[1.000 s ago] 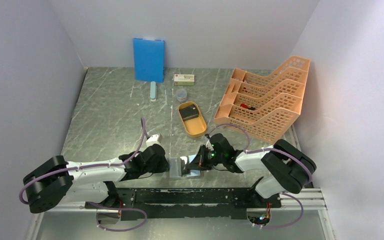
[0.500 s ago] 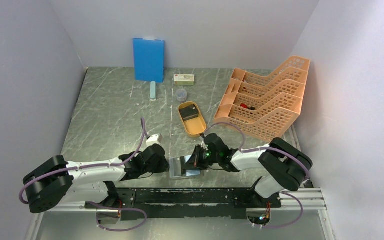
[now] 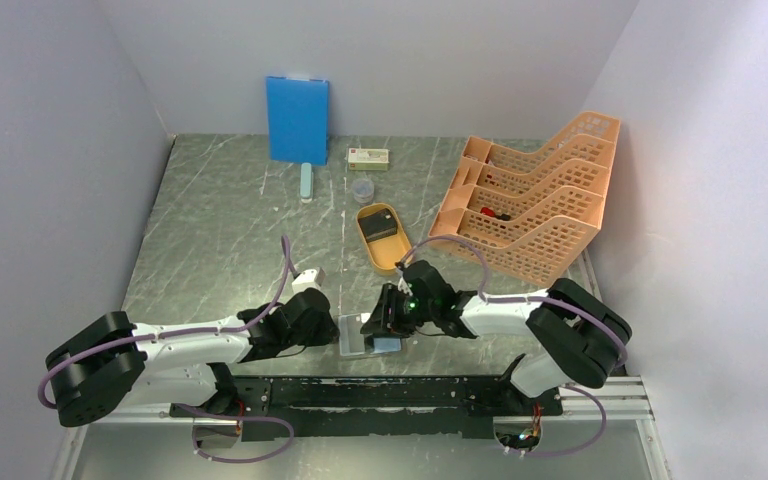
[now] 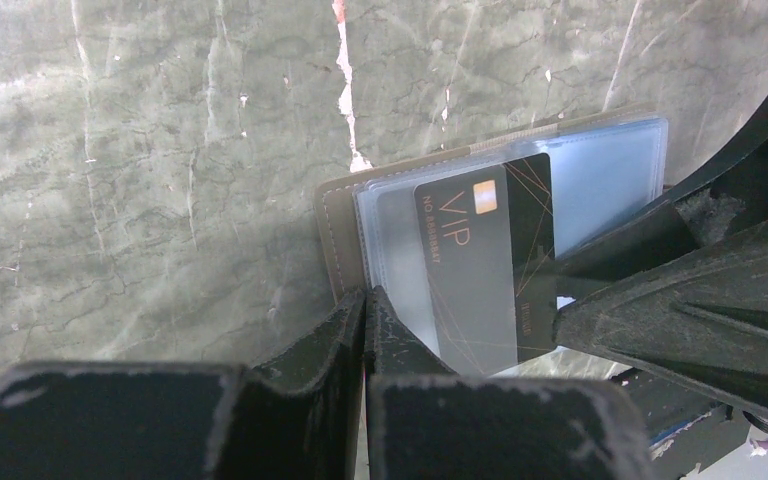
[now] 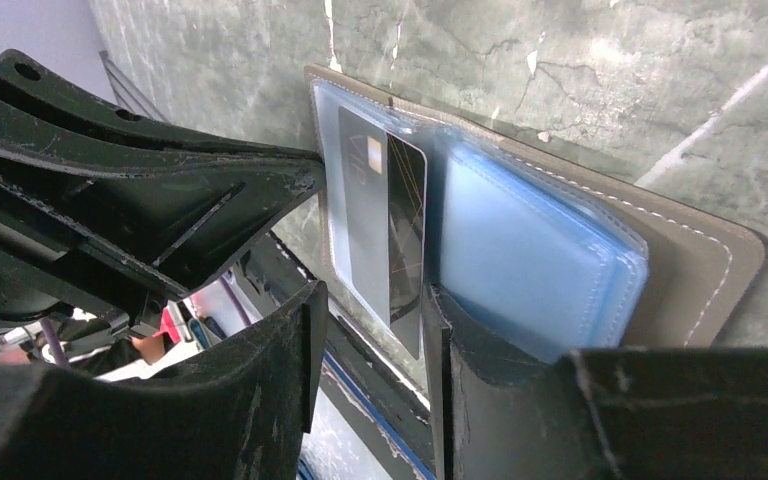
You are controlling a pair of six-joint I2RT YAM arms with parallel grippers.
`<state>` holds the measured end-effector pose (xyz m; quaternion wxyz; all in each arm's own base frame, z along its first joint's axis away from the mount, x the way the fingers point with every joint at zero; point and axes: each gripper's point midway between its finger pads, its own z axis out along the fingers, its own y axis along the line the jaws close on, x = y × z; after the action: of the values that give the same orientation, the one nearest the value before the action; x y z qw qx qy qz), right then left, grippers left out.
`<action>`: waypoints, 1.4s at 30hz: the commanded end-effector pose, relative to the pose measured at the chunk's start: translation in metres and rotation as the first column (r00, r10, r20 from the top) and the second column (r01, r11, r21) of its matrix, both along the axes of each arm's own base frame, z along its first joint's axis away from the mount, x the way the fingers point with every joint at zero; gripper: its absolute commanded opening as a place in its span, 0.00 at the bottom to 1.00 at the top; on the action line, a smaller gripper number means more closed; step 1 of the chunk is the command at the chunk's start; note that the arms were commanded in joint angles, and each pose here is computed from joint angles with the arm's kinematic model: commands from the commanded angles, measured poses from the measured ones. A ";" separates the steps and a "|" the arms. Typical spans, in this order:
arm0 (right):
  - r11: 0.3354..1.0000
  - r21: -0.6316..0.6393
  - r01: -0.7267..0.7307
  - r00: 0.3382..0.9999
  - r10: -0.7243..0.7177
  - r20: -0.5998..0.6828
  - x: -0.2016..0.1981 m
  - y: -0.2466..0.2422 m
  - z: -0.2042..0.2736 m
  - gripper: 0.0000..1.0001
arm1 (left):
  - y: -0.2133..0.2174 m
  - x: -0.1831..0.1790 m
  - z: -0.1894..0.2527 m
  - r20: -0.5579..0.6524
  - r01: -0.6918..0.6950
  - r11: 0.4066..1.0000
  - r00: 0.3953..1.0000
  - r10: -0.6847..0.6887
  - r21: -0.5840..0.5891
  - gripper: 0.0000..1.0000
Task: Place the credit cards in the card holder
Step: Insert the credit card into the card holder.
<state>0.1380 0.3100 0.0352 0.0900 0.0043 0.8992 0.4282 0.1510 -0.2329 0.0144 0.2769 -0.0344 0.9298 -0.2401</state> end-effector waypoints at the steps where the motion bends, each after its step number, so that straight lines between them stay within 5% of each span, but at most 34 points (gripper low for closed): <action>1: 0.999 -0.016 -0.032 0.999 0.032 0.029 0.001 0.005 0.001 0.43 | 0.039 -0.018 -0.037 -0.074 0.008 0.986 0.997 0.004 0.167 0.08; 16: 0.991 -0.084 -0.108 0.990 0.115 0.088 -0.007 0.025 0.000 0.43 | 0.042 -0.019 -0.037 -0.071 0.001 0.986 0.997 0.011 0.164 0.09; 23: 0.990 -0.116 -0.080 0.989 0.093 0.112 -0.002 0.021 0.000 0.45 | 0.041 -0.013 -0.019 -0.025 -0.013 0.990 1.000 0.016 0.141 0.32; 42: 0.987 -0.158 -0.021 0.983 0.049 0.178 0.009 0.011 0.009 0.46 | 0.051 0.003 0.020 0.071 -0.070 0.982 0.996 0.058 0.175 0.52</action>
<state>0.1396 0.3245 0.0398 0.1389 -0.0587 0.9152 0.3736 0.1455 -0.1954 0.0238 0.2953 -0.0347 0.9360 -0.1884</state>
